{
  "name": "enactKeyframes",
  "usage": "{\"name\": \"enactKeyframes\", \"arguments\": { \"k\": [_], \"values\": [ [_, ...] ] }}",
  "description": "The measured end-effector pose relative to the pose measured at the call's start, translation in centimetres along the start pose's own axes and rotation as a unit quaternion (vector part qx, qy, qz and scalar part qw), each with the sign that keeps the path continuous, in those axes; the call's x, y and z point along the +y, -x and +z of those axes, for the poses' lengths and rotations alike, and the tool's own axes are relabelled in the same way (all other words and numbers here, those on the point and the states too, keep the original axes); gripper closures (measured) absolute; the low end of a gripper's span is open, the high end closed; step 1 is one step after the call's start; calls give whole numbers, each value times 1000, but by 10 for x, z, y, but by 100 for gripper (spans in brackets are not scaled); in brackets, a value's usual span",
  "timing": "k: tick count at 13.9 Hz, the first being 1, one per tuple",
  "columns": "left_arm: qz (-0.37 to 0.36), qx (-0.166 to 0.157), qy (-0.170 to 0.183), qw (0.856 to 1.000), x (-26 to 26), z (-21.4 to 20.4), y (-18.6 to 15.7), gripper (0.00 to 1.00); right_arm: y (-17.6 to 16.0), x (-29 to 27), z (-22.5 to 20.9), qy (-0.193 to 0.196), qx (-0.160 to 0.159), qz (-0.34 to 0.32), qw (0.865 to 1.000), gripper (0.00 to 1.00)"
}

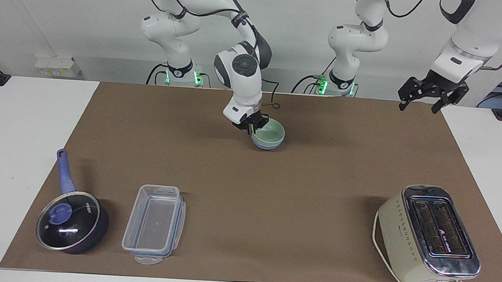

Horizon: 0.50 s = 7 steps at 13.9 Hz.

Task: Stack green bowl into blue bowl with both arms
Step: 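Carry the green bowl over the blue bowl, lower it in, release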

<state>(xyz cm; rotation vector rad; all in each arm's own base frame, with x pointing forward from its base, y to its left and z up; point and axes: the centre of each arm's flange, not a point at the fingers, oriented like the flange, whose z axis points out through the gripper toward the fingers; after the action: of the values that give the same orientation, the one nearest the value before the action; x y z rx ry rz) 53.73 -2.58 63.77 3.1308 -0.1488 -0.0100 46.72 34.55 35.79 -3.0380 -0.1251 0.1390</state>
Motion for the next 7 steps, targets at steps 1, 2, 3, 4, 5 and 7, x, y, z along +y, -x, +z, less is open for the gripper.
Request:
{"name": "enactKeyframes", "arguments": {
  "k": [1, 2, 3, 4, 5, 7],
  "values": [
    [0, 0, 0, 1000, 0, 0, 0, 0, -1, 1, -2, -1, 2, 1, 1000, 57],
    [0, 0, 0, 1000, 0, 0, 0, 0, -4, 2, -6, -3, 6, 3, 1000, 44],
    [0, 0, 0, 1000, 0, 0, 0, 0, -8, 7, -15, -6, 13, 9, 1000, 34],
    [0, 0, 0, 1000, 0, 0, 0, 0, -13, 18, -29, -10, 23, 19, 1000, 22],
    [0, 0, 0, 1000, 0, 0, 0, 0, -19, 34, -47, -14, 32, 34, 999, 12],
    [0, 0, 0, 1000, 0, 0, 0, 0, -29, 81, -88, -20, 48, 73, 996, 0]
  ]
}}
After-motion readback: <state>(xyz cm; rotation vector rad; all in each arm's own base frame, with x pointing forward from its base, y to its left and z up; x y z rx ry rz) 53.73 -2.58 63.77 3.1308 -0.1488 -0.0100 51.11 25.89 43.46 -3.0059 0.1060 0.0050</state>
